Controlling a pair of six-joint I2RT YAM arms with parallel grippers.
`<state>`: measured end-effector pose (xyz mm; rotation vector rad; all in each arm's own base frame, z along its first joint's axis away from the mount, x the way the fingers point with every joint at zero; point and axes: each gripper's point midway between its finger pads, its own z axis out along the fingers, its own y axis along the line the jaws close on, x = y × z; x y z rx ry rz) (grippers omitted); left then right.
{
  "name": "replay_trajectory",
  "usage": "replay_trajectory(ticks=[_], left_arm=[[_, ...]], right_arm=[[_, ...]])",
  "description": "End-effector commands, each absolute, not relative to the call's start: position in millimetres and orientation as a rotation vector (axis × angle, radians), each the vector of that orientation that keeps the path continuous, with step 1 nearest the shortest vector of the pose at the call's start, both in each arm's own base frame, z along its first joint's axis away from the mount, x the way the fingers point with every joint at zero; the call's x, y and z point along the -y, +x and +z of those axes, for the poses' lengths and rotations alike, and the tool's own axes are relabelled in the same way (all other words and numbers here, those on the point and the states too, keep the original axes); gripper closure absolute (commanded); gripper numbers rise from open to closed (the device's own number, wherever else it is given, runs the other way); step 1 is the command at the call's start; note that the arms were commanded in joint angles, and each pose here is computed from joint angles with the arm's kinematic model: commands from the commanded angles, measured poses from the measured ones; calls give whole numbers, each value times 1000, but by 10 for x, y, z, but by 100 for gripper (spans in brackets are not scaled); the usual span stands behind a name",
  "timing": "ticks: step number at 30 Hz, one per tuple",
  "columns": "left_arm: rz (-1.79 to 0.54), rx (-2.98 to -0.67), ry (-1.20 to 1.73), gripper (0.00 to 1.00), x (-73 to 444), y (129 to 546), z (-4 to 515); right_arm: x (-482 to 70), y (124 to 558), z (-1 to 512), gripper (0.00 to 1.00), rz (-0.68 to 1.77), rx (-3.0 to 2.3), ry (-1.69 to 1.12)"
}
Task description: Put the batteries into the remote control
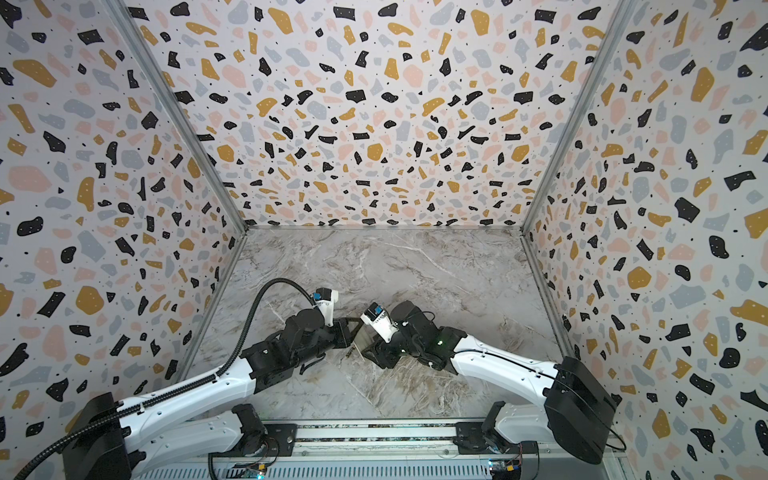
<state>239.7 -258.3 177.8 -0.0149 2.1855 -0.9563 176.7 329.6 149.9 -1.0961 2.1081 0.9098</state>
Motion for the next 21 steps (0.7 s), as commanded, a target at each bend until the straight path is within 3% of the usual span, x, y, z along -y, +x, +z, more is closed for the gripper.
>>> replay_trajectory(ticks=[1,21], left_arm=[[-1027,-2096,-19,100,2668,2453,2078],[-1040,-2092,-20,100,2669,2437,2075]], right_arm=[[-3309,1758,1493,44,921,-2096,-1112],[-3327,1757,1446,63,922,-2102,-1125]])
